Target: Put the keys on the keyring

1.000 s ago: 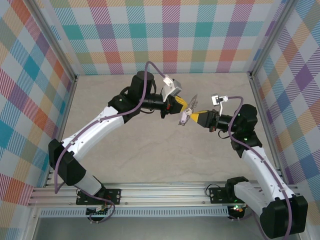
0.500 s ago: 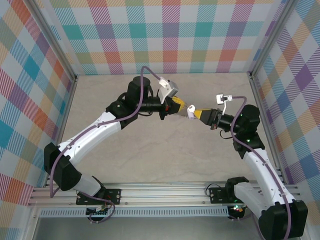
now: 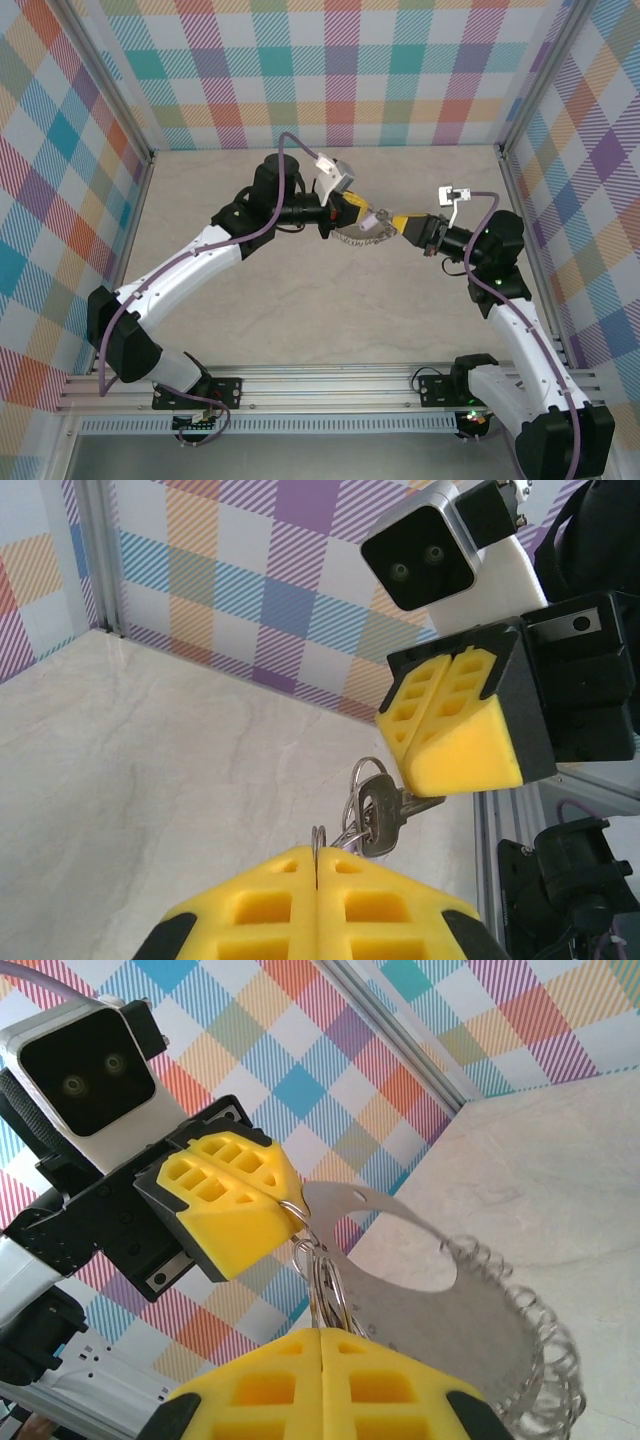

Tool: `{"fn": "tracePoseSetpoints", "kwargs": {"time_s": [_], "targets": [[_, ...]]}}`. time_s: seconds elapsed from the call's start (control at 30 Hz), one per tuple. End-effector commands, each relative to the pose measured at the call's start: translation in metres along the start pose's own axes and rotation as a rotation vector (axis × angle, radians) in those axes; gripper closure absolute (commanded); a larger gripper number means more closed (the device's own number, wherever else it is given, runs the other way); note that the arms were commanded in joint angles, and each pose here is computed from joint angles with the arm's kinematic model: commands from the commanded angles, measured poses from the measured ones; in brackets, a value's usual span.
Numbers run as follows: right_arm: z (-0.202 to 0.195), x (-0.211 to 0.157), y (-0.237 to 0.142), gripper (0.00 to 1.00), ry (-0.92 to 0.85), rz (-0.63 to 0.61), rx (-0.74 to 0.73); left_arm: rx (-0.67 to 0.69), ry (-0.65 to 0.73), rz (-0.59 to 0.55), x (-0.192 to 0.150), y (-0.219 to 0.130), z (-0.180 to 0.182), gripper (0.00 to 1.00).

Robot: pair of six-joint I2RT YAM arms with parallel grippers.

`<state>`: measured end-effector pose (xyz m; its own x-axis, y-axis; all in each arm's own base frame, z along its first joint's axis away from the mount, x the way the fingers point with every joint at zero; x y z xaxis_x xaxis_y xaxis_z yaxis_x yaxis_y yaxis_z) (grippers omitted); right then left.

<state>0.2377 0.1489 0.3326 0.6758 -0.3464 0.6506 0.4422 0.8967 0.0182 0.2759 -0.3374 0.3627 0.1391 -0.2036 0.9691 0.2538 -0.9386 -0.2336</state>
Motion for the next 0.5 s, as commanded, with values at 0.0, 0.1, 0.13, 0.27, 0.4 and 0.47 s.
{"fn": "tracePoseSetpoints", "kwargs": {"time_s": [0.0,0.1,0.13,0.27,0.4,0.47], "targets": [[0.007,0.006,-0.006,0.7,-0.035,-0.035,-0.002,0.034,0.06,-0.107,0.032,-0.019,0.001,1.0],[0.011,0.009,-0.009,0.65,-0.055,-0.055,-0.023,0.03,0.063,-0.103,0.032,-0.019,0.001,1.0],[0.013,0.011,-0.01,0.64,-0.062,-0.063,-0.029,0.025,0.062,-0.101,0.032,-0.019,0.001,1.0],[0.019,0.019,-0.009,0.61,-0.094,-0.077,-0.03,0.007,0.064,-0.093,0.032,-0.018,-0.002,1.0],[0.024,0.03,-0.004,0.58,-0.114,-0.065,-0.019,-0.001,0.066,-0.087,0.032,-0.017,-0.002,1.0],[0.025,0.035,-0.001,0.55,-0.118,-0.056,-0.01,-0.005,0.066,-0.085,0.032,-0.017,-0.002,1.0]]}}
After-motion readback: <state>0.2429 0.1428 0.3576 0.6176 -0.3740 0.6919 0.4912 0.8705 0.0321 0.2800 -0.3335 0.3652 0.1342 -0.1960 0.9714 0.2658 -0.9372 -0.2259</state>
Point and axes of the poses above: each hand's point on the last joint's axis, 136 mm out from that joint toward the fingers, its own y axis out along the fingers, its own z axis along the line the jaws close on, x = y × z, the point moved 3 cm from there along -y, back along the fingers, and after that the axes turned 6 degrees about y, right-handed, at the moved point
